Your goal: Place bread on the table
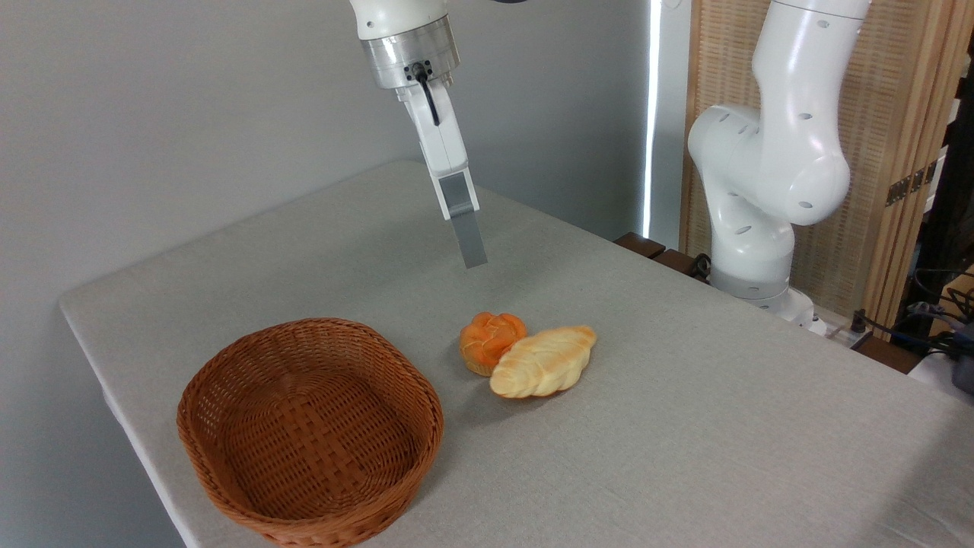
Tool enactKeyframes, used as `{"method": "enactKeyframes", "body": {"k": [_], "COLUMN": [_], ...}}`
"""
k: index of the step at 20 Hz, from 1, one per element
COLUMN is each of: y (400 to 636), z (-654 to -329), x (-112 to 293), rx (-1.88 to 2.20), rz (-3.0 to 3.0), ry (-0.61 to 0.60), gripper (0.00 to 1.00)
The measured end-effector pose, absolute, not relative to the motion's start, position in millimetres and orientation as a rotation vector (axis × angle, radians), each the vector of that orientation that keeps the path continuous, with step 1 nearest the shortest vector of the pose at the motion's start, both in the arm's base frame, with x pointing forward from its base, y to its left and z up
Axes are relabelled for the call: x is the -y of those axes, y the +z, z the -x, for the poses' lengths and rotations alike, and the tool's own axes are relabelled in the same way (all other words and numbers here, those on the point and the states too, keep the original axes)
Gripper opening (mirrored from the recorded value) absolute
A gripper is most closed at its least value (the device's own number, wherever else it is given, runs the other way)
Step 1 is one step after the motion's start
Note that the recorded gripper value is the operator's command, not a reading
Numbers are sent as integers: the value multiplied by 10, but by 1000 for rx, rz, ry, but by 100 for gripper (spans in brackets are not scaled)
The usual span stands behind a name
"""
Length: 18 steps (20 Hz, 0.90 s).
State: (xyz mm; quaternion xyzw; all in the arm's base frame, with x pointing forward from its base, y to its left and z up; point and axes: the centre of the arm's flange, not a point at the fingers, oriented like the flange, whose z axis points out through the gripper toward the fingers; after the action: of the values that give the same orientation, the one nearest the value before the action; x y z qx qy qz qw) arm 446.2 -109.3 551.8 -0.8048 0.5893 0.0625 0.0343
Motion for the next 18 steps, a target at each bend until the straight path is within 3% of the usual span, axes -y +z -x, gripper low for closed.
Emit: {"method": "enactKeyframes", "body": {"k": [4,12,18], "y": [5558,5851,6031], "z": [-4478,-4688,-5178], "x": [1079,932,916], "rx": [-1773,-1363,-1177], "rz": [2499,2765,2906], "ry": [173,-1,-77], "gripper": [100,100,100]}}
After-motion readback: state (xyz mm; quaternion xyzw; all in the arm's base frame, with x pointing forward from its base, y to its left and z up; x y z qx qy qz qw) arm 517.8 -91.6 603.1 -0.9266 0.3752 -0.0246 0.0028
